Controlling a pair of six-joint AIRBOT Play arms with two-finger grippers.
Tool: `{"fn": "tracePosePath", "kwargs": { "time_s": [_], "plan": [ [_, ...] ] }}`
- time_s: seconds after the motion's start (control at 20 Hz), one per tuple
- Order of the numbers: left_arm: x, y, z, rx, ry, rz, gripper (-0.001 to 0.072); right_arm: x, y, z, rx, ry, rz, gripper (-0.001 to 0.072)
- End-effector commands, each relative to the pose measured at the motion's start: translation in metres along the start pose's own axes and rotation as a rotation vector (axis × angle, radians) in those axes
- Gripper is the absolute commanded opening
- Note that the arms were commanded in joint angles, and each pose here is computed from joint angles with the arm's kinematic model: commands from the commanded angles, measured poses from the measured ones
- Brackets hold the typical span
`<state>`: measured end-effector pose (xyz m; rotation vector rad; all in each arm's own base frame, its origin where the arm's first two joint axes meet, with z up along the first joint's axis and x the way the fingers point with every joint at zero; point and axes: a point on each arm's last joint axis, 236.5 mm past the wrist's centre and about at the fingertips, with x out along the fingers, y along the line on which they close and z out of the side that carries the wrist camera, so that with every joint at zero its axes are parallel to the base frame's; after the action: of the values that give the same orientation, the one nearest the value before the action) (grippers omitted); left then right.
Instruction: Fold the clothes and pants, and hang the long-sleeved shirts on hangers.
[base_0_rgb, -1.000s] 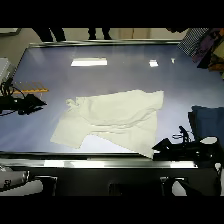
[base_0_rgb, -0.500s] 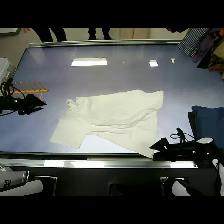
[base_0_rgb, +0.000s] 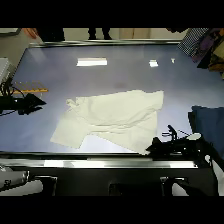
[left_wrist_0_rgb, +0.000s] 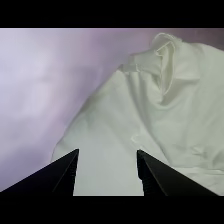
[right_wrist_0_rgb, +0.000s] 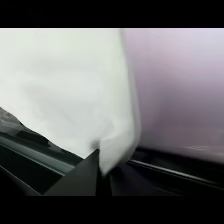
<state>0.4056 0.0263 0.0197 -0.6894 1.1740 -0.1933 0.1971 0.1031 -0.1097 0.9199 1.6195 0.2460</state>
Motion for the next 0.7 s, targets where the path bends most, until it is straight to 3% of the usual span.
{"fn": "tracePosePath", "kwargs": {
  "time_s": [0.0, 0.65],
  "plan": [
    [0.012, 0.014, 0.012, 0.023, -0.032, 0.02, 0.0483, -0.013, 0.021, 0.009, -0.006, -0.051, 0.027, 0.0032],
    [0.117, 0.025, -0.03, 0.133, 0.205, -0.083, 0.0477, -0.039, 0.044, 0.016, -0.005, -0.127, 0.045, 0.0032]
  ]
}}
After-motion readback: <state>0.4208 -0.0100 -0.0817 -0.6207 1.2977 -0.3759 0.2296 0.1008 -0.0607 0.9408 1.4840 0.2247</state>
